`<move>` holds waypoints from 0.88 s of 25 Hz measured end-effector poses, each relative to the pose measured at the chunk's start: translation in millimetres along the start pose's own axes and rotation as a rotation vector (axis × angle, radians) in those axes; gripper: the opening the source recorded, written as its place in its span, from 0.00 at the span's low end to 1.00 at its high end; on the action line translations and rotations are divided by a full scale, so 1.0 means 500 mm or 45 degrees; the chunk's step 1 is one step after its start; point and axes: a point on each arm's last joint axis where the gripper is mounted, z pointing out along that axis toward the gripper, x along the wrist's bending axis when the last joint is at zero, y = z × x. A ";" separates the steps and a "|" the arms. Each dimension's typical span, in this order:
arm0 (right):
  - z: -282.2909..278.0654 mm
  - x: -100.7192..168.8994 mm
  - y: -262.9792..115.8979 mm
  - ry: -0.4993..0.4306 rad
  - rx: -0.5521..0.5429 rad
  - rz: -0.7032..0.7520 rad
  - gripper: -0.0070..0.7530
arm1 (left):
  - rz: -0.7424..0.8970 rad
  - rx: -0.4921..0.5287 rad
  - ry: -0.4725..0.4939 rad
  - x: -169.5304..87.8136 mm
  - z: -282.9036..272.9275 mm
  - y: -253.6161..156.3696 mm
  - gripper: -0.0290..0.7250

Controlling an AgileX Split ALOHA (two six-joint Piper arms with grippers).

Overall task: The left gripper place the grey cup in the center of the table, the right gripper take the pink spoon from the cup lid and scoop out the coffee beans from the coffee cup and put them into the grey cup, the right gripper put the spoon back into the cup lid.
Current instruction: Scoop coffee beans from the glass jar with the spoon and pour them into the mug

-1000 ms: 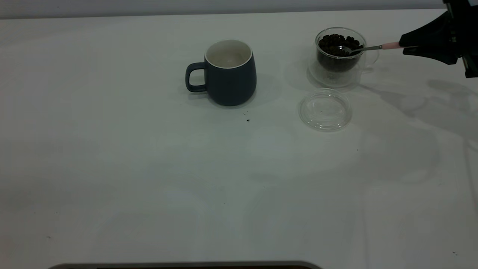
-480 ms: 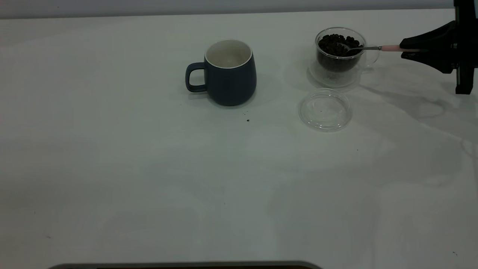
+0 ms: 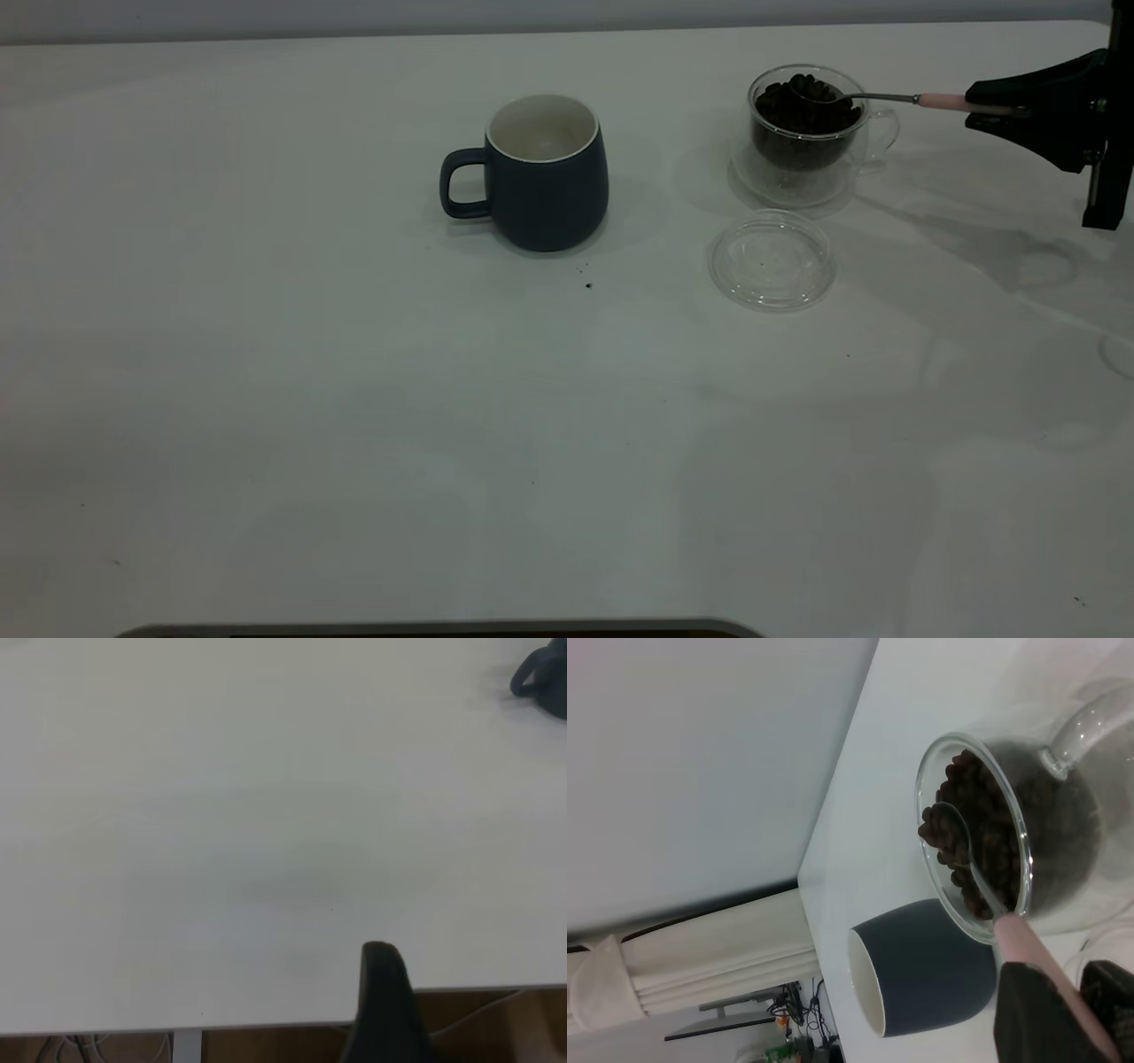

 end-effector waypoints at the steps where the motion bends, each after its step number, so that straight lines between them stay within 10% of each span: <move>1: 0.002 0.001 -0.001 0.000 0.004 0.005 0.16 | 0.000 0.000 0.000 0.000 0.000 0.000 0.79; 22: 0.121 0.061 -0.102 -0.001 0.258 -0.090 0.16 | 0.000 0.000 0.000 0.000 0.000 0.000 0.79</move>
